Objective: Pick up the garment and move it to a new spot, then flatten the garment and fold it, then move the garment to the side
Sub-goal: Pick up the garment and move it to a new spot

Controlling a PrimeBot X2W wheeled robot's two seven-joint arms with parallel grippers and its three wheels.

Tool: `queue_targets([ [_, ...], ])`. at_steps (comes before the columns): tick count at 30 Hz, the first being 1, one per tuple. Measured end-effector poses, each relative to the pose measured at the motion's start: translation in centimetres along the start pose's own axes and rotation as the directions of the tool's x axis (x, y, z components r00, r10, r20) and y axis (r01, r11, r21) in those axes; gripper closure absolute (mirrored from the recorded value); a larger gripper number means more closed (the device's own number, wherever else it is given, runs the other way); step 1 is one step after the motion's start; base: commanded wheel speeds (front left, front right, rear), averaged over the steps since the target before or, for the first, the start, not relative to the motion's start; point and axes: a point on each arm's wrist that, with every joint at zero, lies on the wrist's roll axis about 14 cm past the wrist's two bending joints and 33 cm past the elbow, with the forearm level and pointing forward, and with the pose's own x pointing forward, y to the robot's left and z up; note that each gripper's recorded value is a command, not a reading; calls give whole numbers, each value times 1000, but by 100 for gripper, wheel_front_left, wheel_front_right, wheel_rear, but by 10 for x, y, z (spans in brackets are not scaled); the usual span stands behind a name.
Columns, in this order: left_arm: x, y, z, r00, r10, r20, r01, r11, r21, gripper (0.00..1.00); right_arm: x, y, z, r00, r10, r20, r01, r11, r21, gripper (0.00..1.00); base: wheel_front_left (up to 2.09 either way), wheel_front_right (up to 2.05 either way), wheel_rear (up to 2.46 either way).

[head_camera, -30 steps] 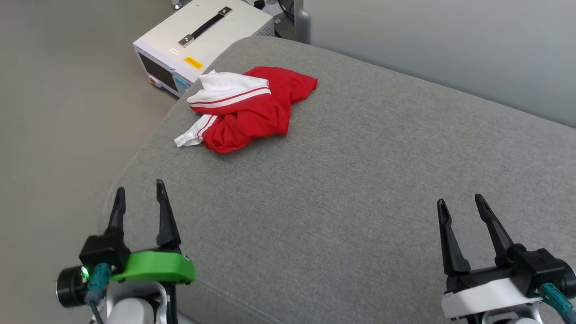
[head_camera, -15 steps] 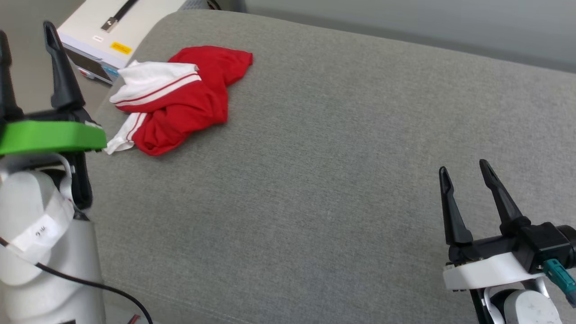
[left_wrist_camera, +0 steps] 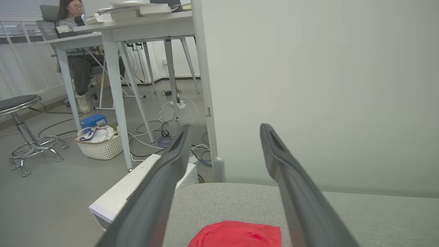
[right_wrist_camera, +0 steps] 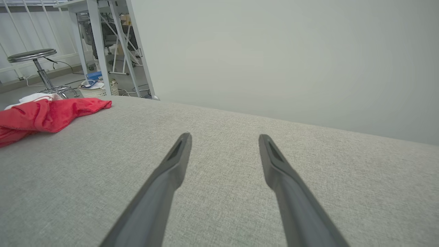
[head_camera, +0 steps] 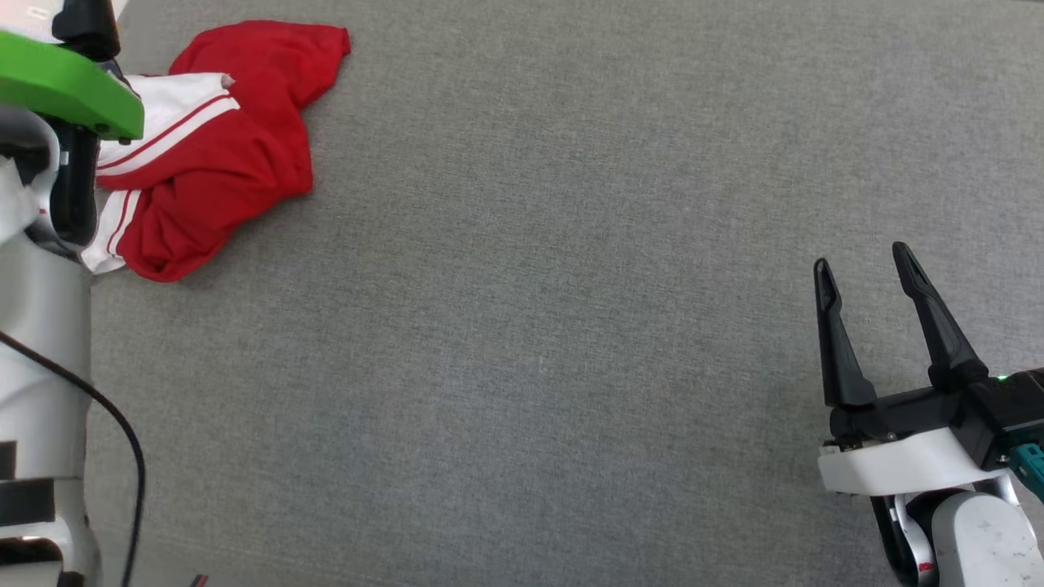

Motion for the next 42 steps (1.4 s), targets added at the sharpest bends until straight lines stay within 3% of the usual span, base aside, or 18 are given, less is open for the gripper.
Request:
queue_targets([
  [3, 7, -7, -41, 978, -38, -203, 29, 998, -47, 0, 3, -4, -4, 1000, -7, -3, 7, 1000, -1, 0, 0, 0, 0],
  [6, 3, -8, -81, 902, -66, -427, 30, 996, -89, 0, 6, -7, -6, 1000, -10, -2, 10, 1000, -3, 0, 0, 0, 0],
  [9, -12, -10, -117, 778, -96, -621, 28, 993, -118, 0, 7, -8, -8, 1000, -10, -4, 10, 1000, -3, 0, 0, 0, 0],
  [12, -31, -13, -146, 623, -118, -774, 45, 992, -115, 0, 6, -10, -11, 1000, -11, -11, 11, 1000, -7, 0, 0, 0, 0],
  [14, -43, -15, -161, 538, -128, -833, 56, 992, -117, 0, 7, -12, -11, 1000, -13, -8, 13, 1000, -10, 0, 0, 0, 0],
  [18, -61, -12, -184, 413, -100, -905, 87, 994, -70, 0, 9, -13, -12, 1000, -14, -7, 13, 1000, -9, 0, 0, 0, 0],
  [22, -80, -20, -210, 297, -88, -951, 136, 989, -49, 0, 11, -16, -16, 1000, -22, -10, 22, 1000, -7, 0, 0, 0, 0],
  [25, -90, -30, -226, 237, -93, -967, 165, 985, -54, 0, 11, -17, -23, 999, -24, -25, 23, 1000, -4, 0, 0, 0, 0],
  [30, -92, -30, -236, 199, -81, -977, 167, 985, -48, 0, 13, -19, -29, 999, -25, -35, 25, 1000, 1, 0, 0, 0, 0],
  [31, -93, -30, -237, 192, -76, -979, 177, 983, -42, 33, 14, -19, -29, 999, -25, -34, 25, 1000, 1, 0, 0, 0, 0],
  [32, -93, -30, -237, 190, -72, -979, 186, 982, -37, 73, 14, -19, -28, 999, -25, -31, 26, 1000, 1, 0, 0, 0, 0],
  [33, -92, -30, -236, 191, -71, -979, 190, 981, -34, 100, 14, -19, -28, 999, -27, -30, 27, 1000, 1, 0, 0, 0, 0],
  [37, -89, -22, -227, 240, -53, -969, 208, 978, -2, 100, 14, -20, -23, 999, -34, -21, 34, 999, 0, 0, 0, 0, 0],
  [42, -74, -30, -198, 379, -94, -921, 262, 965, 10, 100, 8, -18, -10, 999, -43, -3, 43, 999, 3, 0, 0, 0, 0],
])
